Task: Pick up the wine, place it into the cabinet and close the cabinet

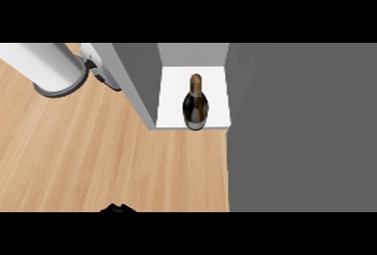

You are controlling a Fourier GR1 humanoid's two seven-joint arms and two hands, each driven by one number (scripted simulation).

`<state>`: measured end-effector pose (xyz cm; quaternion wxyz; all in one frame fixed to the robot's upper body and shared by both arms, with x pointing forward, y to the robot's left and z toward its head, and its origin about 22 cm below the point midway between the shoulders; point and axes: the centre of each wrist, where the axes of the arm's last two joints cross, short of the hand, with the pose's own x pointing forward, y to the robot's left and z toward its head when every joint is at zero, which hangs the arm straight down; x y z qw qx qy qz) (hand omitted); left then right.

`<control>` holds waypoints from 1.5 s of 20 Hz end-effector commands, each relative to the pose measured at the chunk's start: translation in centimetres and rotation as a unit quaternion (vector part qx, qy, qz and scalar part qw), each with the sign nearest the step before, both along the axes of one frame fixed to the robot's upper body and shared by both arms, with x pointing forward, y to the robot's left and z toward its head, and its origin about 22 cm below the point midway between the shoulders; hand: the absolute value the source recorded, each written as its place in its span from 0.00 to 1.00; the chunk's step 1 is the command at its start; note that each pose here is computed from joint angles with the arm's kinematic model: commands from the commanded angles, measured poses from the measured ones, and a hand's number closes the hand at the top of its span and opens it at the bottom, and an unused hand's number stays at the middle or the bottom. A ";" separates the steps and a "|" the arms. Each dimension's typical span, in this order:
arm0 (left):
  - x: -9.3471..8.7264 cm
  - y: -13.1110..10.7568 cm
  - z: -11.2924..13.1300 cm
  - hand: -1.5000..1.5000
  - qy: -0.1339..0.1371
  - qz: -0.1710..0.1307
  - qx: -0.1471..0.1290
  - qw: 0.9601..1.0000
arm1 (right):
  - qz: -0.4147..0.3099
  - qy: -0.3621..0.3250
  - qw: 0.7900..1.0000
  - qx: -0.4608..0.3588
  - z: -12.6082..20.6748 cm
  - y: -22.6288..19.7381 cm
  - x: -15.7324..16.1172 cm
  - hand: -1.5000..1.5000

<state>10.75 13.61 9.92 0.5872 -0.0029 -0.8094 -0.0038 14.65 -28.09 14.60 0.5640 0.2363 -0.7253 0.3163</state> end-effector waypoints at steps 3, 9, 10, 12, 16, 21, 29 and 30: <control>0.3 2.4 0.7 1.00 -0.015 0.006 0.004 1.000 | 0.090 0.000 0.996 0.026 0.7 3.6 -1.8 1.00; 0.7 4.5 1.6 1.00 -0.009 0.008 0.005 1.000 | 0.166 -0.045 0.985 -0.003 1.5 6.2 -2.3 1.00; 0.5 4.8 1.9 1.00 -0.006 0.008 0.005 1.000 | 0.171 -0.052 0.984 0.003 2.0 6.9 -2.9 1.00; 0.3 5.0 1.3 1.00 0.000 -0.003 0.003 1.000 | 0.176 -0.053 0.983 0.019 2.0 8.0 -2.7 1.00; 1.5 6.5 1.5 1.00 0.004 0.021 0.002 1.000 | 0.199 -0.048 0.979 0.021 2.0 9.6 -3.0 1.00; 1.6 7.7 1.2 1.00 0.016 0.003 0.002 1.000 | 0.202 -0.036 0.978 0.026 1.6 12.3 -2.1 1.00; 2.6 10.1 0.5 1.00 0.012 -0.011 -0.005 1.000 | 0.195 -0.028 0.980 0.030 1.8 16.8 -1.6 1.00; 2.9 10.6 0.1 1.00 0.008 -0.012 0.003 1.000 | 0.198 -0.024 0.979 0.031 1.5 17.3 -1.3 1.00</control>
